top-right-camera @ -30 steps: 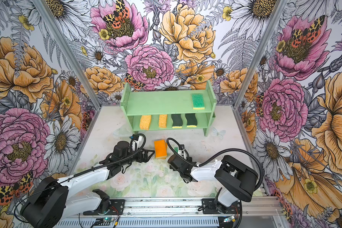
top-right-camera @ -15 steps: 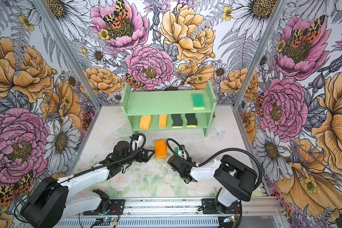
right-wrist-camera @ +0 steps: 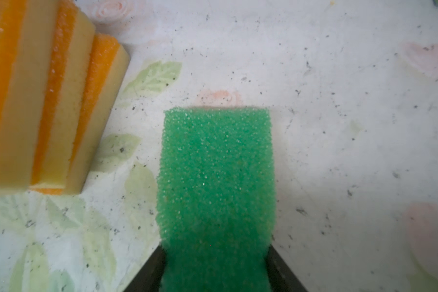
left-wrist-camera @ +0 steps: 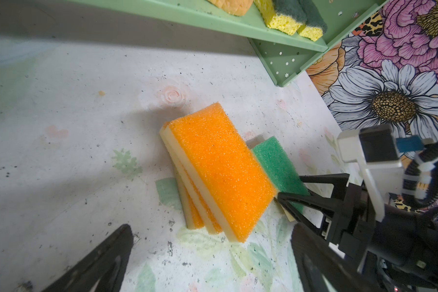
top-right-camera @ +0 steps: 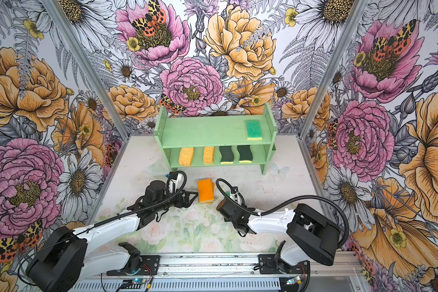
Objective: Place and organize the cleaning sponges onto the shelf
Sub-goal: 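Close the right gripper on the green sponge and lift it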
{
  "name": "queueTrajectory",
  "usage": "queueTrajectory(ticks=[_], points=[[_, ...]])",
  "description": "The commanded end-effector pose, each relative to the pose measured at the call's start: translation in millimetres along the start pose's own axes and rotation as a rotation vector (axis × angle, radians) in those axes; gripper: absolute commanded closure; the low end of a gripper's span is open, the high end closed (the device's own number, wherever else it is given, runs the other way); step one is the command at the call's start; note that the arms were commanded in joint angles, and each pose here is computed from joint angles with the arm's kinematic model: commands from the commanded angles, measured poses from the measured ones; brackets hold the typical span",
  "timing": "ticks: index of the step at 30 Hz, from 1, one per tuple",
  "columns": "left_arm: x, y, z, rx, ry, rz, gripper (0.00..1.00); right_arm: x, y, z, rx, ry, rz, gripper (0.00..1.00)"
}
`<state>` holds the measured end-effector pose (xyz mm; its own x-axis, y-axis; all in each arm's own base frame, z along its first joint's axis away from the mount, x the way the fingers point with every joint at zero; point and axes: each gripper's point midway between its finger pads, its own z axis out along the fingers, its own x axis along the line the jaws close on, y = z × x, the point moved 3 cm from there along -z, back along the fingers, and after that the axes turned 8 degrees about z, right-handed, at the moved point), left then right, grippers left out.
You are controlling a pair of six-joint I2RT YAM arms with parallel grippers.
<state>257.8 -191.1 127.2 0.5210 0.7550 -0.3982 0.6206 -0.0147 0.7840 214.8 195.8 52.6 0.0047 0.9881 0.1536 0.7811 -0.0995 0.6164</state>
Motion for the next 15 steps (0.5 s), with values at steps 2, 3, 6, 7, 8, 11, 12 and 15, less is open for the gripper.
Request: queueTrajectory(ticks=[2,3,6,7,8,11,12,15], points=[[-4.0,12.5,-8.5,-0.044,-0.014,0.007,0.01,5.1,19.4,-28.5,-0.002,0.012,-0.037,0.5],[-5.4,14.1,-9.7,-0.041,-0.016,0.016,0.01,6.1,25.0,-35.9,-0.007,0.017,-0.041,0.51],[-7.0,18.8,-13.1,-0.043,-0.015,0.038,0.01,9.9,39.5,-55.8,-0.038,0.066,-0.036,0.52],[-6.6,19.2,-14.0,-0.041,-0.013,0.041,0.01,10.7,43.0,-60.6,-0.048,0.082,-0.034,0.53],[-6.4,19.9,-15.0,-0.041,-0.011,0.041,0.01,11.5,47.0,-66.4,-0.059,0.098,-0.028,0.54],[-5.7,21.2,-17.2,-0.051,-0.011,0.036,0.01,11.3,55.4,-80.5,-0.072,0.122,-0.025,0.56],[-4.9,21.3,-17.4,-0.054,-0.007,0.033,0.01,11.7,58.2,-85.4,-0.072,0.131,-0.027,0.56],[-7.4,23.3,-16.9,-0.057,-0.021,0.03,0.01,13.9,67.9,-102.5,-0.064,0.145,-0.052,0.59]])
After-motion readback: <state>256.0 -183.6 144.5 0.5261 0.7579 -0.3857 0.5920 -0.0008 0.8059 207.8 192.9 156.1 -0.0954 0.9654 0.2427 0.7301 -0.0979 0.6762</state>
